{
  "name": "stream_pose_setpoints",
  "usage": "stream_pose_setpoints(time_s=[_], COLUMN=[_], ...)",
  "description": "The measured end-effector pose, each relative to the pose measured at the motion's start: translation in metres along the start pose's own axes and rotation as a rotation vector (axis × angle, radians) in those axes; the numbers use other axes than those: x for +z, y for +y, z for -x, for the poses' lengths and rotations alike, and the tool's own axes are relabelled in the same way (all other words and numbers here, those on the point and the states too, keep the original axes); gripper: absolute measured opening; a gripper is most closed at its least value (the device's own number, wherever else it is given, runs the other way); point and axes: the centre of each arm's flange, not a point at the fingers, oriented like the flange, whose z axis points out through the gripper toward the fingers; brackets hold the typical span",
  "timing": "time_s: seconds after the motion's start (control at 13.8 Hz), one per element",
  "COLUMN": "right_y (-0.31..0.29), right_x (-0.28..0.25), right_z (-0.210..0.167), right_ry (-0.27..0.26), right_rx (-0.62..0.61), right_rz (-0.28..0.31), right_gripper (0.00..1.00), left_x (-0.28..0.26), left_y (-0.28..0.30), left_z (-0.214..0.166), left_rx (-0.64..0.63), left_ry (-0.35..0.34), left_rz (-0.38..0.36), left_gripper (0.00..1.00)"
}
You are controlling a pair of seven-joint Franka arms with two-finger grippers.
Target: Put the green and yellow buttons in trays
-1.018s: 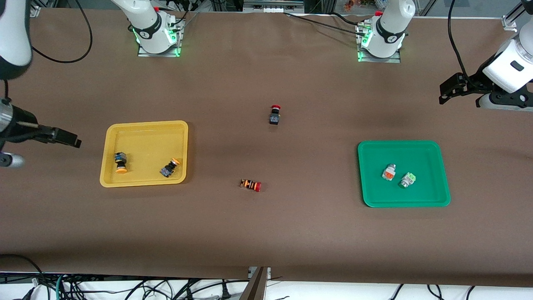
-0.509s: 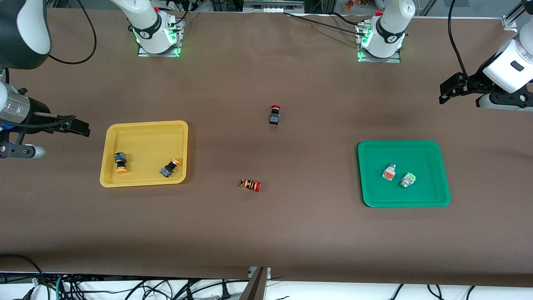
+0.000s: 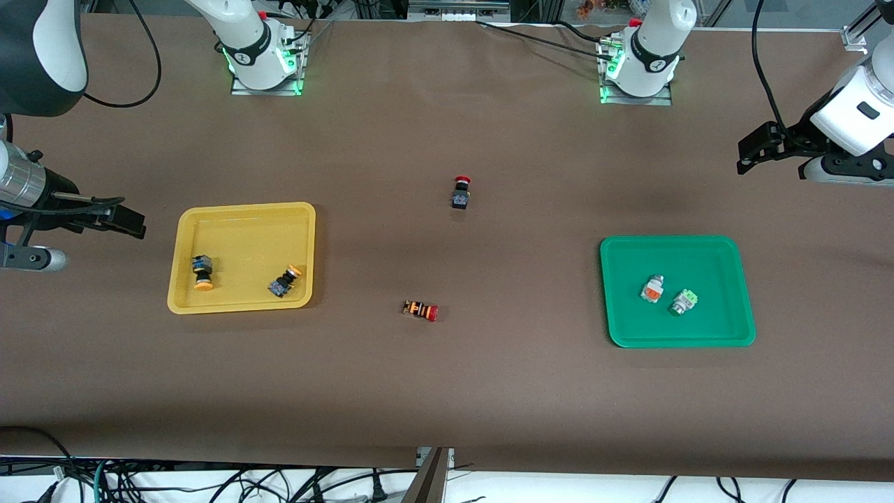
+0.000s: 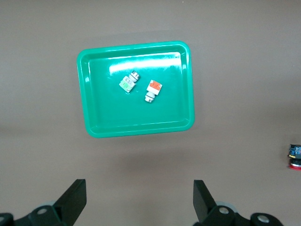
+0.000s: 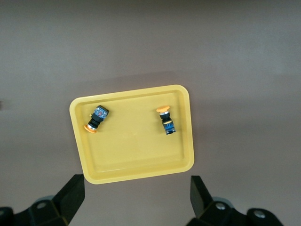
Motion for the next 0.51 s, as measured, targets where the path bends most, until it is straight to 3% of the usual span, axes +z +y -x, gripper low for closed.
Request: stream_pose_setpoints(time_s=[0.15, 0.51], right_y=[-0.004, -0.0039], right_x=[-0.0018, -0.0027], right_z=[-0.0018, -0.0028], right_ry=[0.016, 0.024], right_rx=[0.001, 0.005], right_rz=[-0.044, -0.052], right_gripper=[1.0, 1.0], left_x=[0.0002, 0.0003], left_y=[-0.0017, -0.005], left_z=[0.0002, 0.0004], left_rx=[-0.003, -0.009], left_ry=[-0.002, -0.003], left_rz=[0.0, 0.001], left_gripper=[1.0, 1.0])
